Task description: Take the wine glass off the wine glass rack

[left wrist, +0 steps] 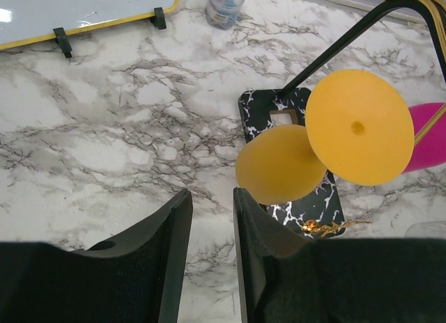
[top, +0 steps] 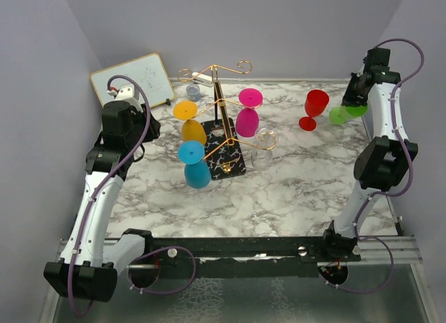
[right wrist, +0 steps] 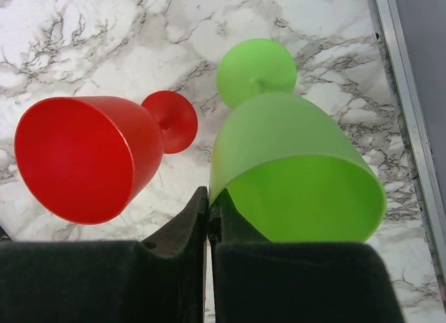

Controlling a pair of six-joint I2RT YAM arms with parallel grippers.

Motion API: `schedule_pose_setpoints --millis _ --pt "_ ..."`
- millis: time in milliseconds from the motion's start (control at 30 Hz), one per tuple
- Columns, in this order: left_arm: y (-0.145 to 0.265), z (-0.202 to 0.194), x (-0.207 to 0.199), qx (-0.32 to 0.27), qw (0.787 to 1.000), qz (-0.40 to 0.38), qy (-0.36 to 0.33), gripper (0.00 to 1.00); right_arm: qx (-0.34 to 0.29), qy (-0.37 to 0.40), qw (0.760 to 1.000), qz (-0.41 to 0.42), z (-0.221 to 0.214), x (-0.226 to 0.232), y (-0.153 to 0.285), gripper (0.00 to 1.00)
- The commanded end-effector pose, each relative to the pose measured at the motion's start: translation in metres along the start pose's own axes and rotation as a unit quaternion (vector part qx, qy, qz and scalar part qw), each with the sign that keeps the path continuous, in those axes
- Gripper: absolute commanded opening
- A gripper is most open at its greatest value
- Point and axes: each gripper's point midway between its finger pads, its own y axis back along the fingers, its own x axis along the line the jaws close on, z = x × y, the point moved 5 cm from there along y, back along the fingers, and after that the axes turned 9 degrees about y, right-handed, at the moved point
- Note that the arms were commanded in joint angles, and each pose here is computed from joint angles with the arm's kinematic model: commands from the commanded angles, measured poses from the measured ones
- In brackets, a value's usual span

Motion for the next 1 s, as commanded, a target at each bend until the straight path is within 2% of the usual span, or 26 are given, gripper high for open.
schedule_pose_setpoints --millis 0,467,700,800,967 --pt "-0.002 0.003 -0.006 -0.004 1.000 -0.022 -0.005 0.33 0.003 0.014 1.000 0.024 0.004 0.009 -0.002 0.01" --pt "-0.004 0.002 -0.007 0.007 1.000 -0.024 -0.005 0.34 0.032 0.038 0.998 0.037 -0.006 0.025 -0.018 0.01" --pt "-0.004 0.003 -0.008 0.007 1.000 -0.022 -0.004 0.46 0.018 0.041 0.998 0.037 0.004 0.029 -0.017 0.12" --pt "-0.004 0.003 -0.008 0.007 1.000 -0.023 -0.003 0.47 0.006 0.040 0.998 0.038 0.010 0.030 -0.013 0.17" --pt "-0.004 0.004 -0.009 0.008 1.000 -0.025 -0.001 0.47 -0.014 0.039 0.998 0.037 0.020 0.030 -0.003 0.18"
